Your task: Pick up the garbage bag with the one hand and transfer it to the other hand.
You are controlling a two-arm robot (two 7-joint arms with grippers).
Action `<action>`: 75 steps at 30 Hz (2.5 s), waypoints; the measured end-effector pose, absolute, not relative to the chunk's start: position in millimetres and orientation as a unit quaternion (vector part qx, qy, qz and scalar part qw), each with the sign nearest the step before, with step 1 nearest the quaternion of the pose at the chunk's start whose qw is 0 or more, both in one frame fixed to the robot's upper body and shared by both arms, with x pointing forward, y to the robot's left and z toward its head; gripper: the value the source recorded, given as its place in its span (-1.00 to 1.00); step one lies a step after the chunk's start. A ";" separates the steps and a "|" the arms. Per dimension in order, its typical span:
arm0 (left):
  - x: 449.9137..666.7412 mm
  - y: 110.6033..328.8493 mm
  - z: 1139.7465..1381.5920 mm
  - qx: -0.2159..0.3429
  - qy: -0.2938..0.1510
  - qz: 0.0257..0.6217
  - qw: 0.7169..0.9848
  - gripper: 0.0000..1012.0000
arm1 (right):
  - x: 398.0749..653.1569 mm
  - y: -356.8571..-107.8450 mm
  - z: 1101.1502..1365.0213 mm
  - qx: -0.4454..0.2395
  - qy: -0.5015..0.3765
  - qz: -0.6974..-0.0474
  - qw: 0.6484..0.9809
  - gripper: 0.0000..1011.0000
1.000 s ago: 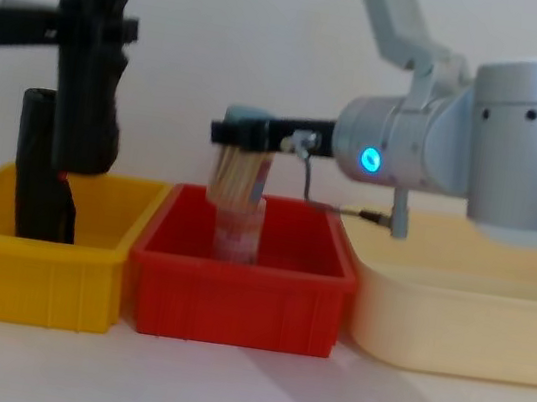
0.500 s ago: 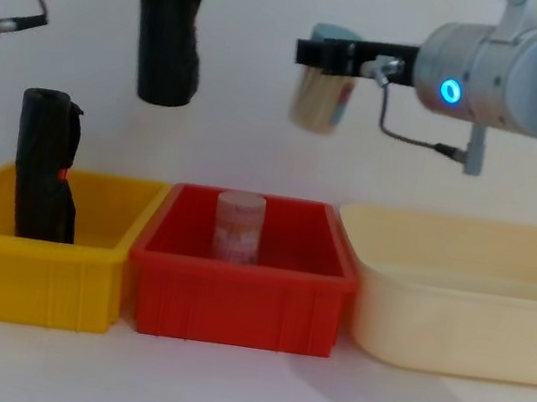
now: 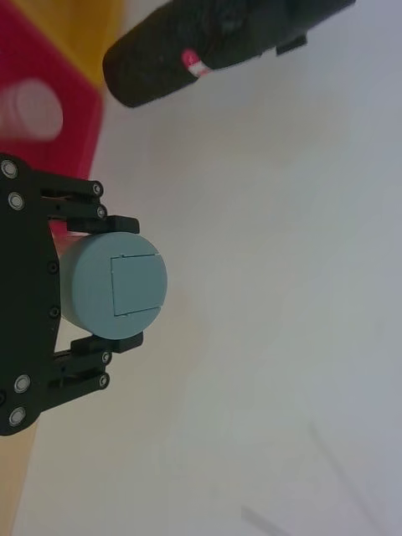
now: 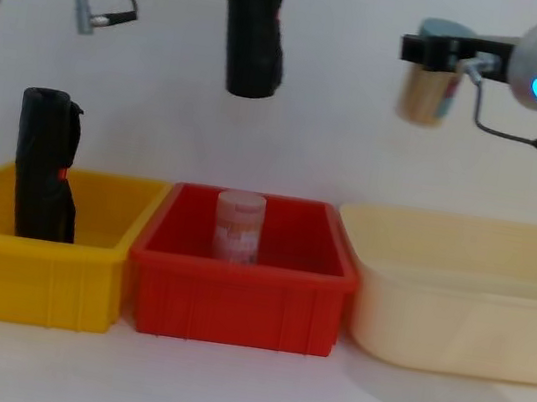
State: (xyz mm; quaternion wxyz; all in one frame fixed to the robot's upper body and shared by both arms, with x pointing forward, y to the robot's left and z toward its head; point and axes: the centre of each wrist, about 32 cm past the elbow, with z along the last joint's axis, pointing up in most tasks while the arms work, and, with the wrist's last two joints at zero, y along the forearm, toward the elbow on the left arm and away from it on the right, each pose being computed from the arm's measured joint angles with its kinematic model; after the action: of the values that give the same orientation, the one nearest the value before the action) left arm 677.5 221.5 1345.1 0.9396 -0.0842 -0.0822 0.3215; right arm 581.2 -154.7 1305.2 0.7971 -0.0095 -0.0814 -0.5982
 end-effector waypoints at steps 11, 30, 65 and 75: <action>717.3 197.5 1344.8 -0.097 -0.069 0.254 0.960 -0.12 | 580.5 -185.1 1297.6 -0.032 -0.088 -0.663 0.743 0.32; 728.7 184.9 1349.3 -0.094 -0.068 0.219 0.969 -0.12 | 590.0 -226.0 1261.7 -0.130 -0.061 -0.717 0.682 0.46; 730.0 182.7 1350.8 -0.092 -0.068 0.211 0.971 -0.12 | 570.0 -242.5 1269.8 -0.096 -0.055 -0.655 0.747 0.98; 730.1 182.5 1350.8 -0.092 -0.068 0.211 0.971 -0.12 | 560.0 -243.9 1281.9 -0.059 -0.052 -0.601 0.795 0.98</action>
State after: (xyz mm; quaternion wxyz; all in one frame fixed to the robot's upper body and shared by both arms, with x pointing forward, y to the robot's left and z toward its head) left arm 730.1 182.5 1350.8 0.9709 -0.0916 -0.0683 0.2106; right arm 560.0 -243.9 1281.9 0.7953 -0.0592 -0.0518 -0.6011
